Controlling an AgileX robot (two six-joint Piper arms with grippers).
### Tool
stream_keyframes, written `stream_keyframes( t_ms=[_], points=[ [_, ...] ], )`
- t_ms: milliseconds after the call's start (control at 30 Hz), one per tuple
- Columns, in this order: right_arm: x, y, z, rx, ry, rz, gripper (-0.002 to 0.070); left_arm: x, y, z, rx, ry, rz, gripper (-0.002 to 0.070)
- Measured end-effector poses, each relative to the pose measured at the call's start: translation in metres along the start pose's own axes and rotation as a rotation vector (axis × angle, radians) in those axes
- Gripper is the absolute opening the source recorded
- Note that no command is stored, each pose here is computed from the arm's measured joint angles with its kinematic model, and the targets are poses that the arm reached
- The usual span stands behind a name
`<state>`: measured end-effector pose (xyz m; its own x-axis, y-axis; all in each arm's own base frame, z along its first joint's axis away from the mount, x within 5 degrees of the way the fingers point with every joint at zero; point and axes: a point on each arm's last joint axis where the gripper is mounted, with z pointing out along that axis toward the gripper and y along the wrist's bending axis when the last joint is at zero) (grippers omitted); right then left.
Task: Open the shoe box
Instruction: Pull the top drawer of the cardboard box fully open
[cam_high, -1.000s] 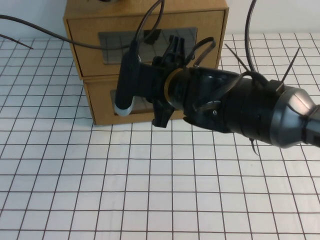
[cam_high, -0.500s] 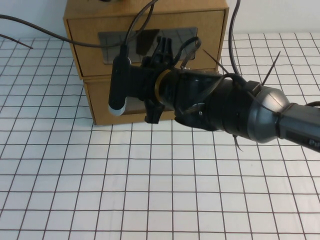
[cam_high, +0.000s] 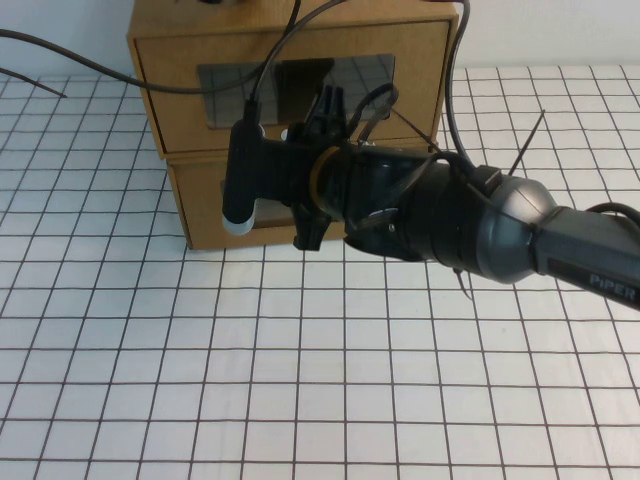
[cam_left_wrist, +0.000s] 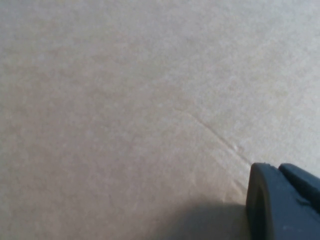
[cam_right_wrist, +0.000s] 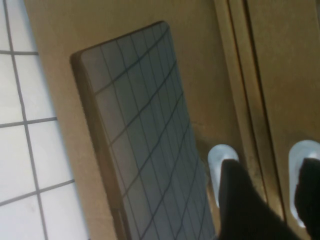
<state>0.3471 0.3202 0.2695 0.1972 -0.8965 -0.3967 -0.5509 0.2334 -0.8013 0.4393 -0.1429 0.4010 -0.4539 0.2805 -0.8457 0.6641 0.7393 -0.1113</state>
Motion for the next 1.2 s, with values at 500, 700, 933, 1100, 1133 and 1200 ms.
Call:
stream_keyframes(
  t_ms=[500, 700, 933, 1100, 1133, 1200],
  points=[
    [0.002, 0.000, 0.000, 0.005, 0.020, -0.006, 0.0230, 0.000, 0.000, 0.000, 0.001, 0.001, 0.000, -0.0002],
    [0.007, -0.011, 0.003, 0.023, 0.004, 0.030, 0.0203, 0.000, 0.000, 0.000, 0.002, 0.003, 0.000, -0.0002],
    [0.012, -0.015, 0.005, 0.028, 0.006, 0.040, 0.0182, 0.000, 0.000, 0.000, 0.002, 0.003, 0.000, -0.0002],
    [0.012, -0.014, 0.007, 0.023, -0.009, 0.044, 0.0181, 0.000, 0.000, 0.000, 0.002, 0.003, 0.000, -0.0002],
    [0.011, -0.014, 0.007, 0.022, -0.014, 0.047, 0.0181, 0.000, 0.000, 0.000, 0.002, 0.003, 0.000, -0.0002],
    [0.011, -0.014, 0.007, 0.020, -0.019, 0.053, 0.0181, 0.000, 0.000, 0.000, 0.002, 0.003, -0.002, -0.0002]
  ],
)
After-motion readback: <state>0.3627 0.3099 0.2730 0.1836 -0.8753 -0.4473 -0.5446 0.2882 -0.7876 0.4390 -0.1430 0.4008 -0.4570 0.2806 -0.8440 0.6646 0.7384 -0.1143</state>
